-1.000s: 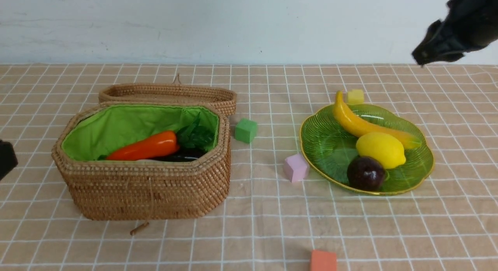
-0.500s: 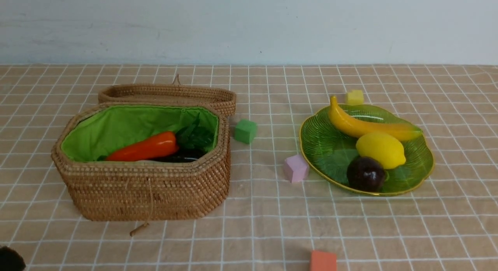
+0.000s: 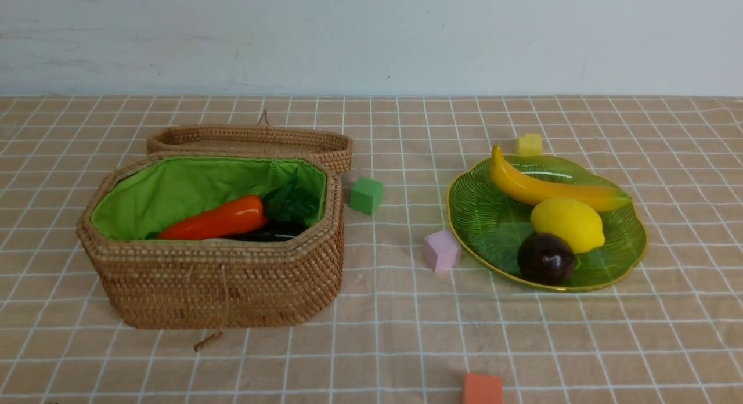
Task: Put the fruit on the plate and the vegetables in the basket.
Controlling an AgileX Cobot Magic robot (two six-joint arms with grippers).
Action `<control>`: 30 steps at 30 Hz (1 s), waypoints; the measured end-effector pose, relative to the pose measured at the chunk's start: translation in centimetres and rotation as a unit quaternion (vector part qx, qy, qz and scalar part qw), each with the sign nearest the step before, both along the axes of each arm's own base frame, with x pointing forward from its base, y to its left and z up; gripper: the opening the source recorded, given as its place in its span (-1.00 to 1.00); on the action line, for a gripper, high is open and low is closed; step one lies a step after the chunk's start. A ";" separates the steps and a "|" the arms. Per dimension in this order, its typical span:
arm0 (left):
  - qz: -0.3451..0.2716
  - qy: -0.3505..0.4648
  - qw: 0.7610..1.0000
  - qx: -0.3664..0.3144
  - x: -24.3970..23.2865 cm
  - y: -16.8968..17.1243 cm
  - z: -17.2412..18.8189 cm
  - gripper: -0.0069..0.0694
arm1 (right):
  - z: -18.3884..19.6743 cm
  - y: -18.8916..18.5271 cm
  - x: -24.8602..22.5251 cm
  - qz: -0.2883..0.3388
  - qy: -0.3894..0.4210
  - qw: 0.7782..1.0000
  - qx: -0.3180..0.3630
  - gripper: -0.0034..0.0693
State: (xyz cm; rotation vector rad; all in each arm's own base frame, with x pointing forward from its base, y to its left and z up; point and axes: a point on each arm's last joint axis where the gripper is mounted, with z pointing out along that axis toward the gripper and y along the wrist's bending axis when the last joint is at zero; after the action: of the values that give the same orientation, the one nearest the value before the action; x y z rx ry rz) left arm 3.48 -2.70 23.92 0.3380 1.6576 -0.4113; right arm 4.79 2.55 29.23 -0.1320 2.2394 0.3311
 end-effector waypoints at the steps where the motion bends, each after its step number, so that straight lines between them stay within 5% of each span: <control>1: -0.002 0.006 1.000 0.003 0.0 0.0 -0.2 -0.85 | 0.0 0.0 -0.2 0.001 -0.003 1.000 0.000 -0.83; 7: -0.009 0.021 1.000 0.009 -0.1 -0.1 -0.5 -0.85 | 0.0 -0.1 -0.6 -0.003 -0.013 1.000 -0.007 -0.82; 11: -0.010 0.023 1.000 0.010 -0.1 -0.1 -0.6 -0.85 | -0.2 -0.7 0.2 -0.047 -0.108 0.993 -0.003 -0.91; 16: -0.010 0.025 1.000 0.011 -0.1 -0.2 -0.6 -0.85 | -5.4 -1.8 0.6 -0.101 -0.215 0.971 -0.020 -0.93; 21: -0.011 0.026 1.000 0.011 -0.1 -0.2 -0.7 -0.85 | -11.2 -2.1 0.6 -0.129 -0.203 0.971 -0.006 -0.93; 30: -0.012 0.029 0.999 0.012 -0.1 -0.2 -0.8 -0.85 | -11.8 -2.3 0.5 -0.134 -0.185 0.973 -0.019 -0.93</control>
State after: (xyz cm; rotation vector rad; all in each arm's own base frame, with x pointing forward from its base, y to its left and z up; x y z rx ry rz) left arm 3.40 -2.88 23.10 0.3669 1.7187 -0.4223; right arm 5.26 0.29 17.41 0.0828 1.8647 0.1051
